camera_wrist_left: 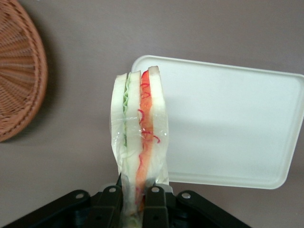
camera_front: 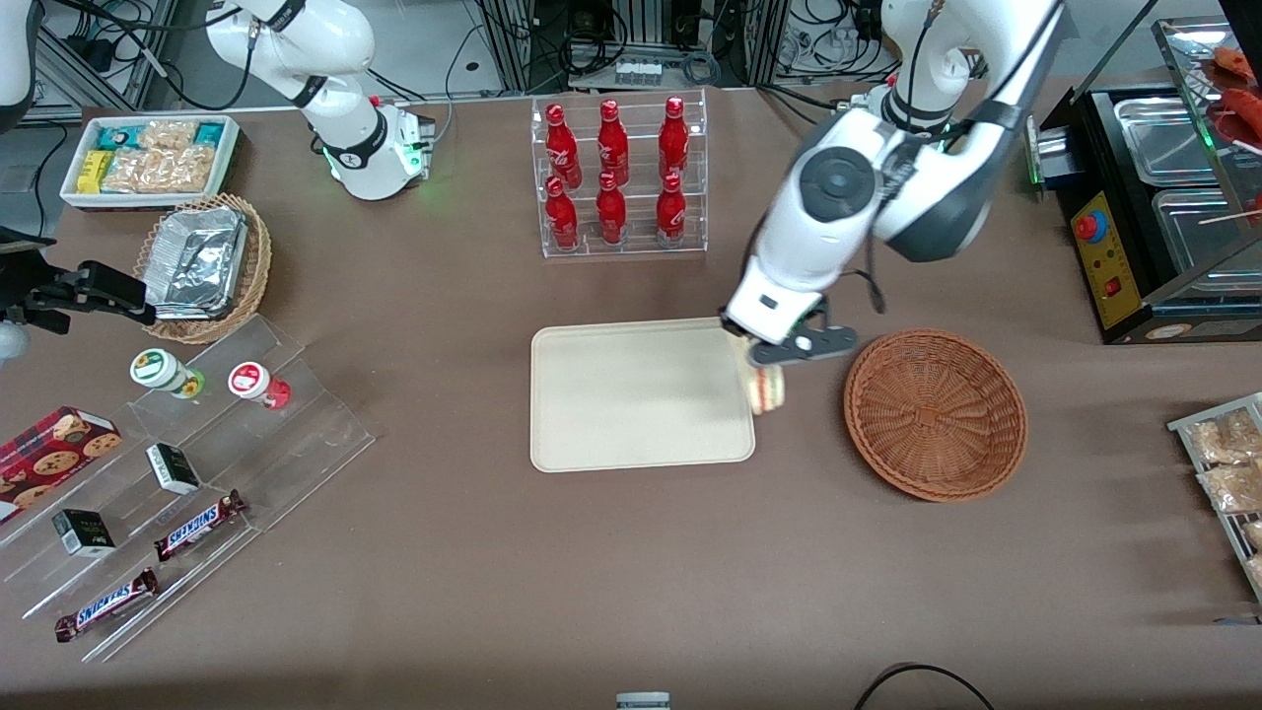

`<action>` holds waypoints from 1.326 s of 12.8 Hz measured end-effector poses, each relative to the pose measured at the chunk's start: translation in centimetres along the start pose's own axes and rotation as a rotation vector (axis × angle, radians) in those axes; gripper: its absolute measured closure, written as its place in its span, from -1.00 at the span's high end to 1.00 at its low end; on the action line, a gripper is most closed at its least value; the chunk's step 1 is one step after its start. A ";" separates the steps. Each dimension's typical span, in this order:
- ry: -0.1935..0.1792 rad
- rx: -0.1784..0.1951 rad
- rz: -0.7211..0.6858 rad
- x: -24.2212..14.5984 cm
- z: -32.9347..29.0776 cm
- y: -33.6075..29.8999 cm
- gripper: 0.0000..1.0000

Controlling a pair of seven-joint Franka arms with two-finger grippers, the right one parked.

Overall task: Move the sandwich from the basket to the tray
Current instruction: 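Carry the sandwich with the left gripper over the beige tray, then lower the sandwich onto the tray and open the left gripper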

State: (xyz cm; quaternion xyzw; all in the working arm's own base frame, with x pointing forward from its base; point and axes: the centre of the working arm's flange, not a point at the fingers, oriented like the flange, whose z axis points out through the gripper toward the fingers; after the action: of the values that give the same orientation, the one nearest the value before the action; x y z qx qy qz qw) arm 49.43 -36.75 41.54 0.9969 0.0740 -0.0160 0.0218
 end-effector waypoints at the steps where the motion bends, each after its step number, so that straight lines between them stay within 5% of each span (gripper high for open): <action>1: 0.001 0.007 0.012 -0.5 0.6 1.3 -0.68; 6: -0.018 0.024 0.090 -2.9 5.4 7.9 -0.68; 11: 0.032 0.078 0.128 -4.1 10.8 12.0 -0.68; 14: 0.041 0.049 0.166 -4.8 13.6 13.5 -0.68; 17: 0.055 0.063 0.195 -5.5 15.6 14.2 -0.68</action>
State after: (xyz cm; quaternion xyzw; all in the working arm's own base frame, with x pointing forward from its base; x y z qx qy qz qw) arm 45.69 -52.27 26.73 0.9996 -0.0232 0.0113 -0.0101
